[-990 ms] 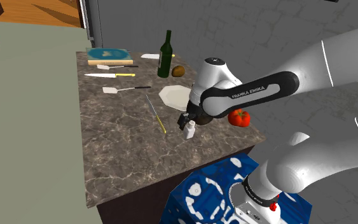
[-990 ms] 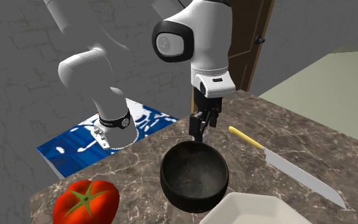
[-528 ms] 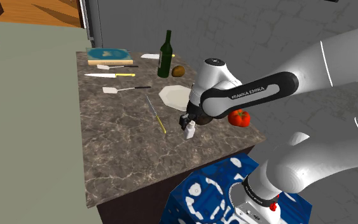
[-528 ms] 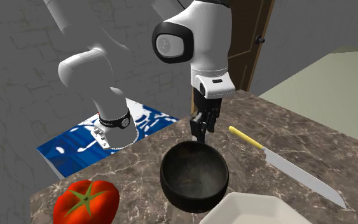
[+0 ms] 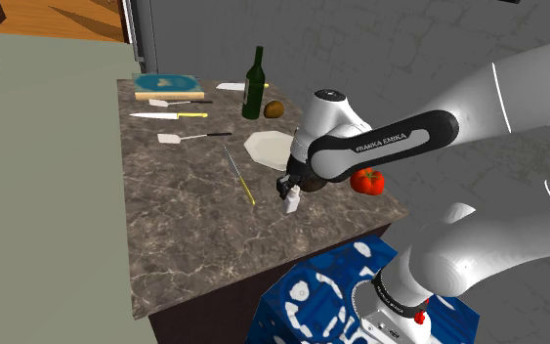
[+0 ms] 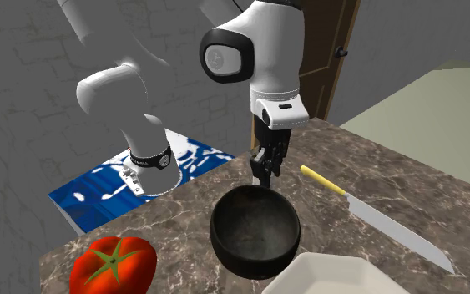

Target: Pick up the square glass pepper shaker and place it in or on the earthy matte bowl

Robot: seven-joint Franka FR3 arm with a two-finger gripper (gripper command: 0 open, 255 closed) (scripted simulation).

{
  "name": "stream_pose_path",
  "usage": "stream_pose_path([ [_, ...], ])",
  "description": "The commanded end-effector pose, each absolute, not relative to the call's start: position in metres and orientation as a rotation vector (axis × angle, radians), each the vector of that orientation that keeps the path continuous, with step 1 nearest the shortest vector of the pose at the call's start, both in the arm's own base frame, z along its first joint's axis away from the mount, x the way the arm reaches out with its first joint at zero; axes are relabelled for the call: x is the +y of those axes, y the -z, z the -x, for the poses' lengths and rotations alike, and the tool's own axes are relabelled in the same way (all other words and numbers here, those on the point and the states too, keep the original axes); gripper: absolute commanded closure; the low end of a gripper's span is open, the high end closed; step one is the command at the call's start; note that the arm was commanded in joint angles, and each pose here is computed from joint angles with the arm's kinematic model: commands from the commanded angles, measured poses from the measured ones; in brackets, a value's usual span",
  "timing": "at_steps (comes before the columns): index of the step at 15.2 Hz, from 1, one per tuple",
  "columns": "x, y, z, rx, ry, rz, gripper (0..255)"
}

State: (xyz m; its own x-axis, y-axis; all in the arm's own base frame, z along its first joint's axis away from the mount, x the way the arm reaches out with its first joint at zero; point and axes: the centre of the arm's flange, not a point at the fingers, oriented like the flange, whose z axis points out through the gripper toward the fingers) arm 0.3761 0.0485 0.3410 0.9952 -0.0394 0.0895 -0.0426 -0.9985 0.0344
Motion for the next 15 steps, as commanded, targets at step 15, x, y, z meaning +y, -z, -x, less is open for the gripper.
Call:
stream_pose_path([
  [15, 0.049, -0.415, -0.376, -0.063, -0.137, -3.102, 255],
])
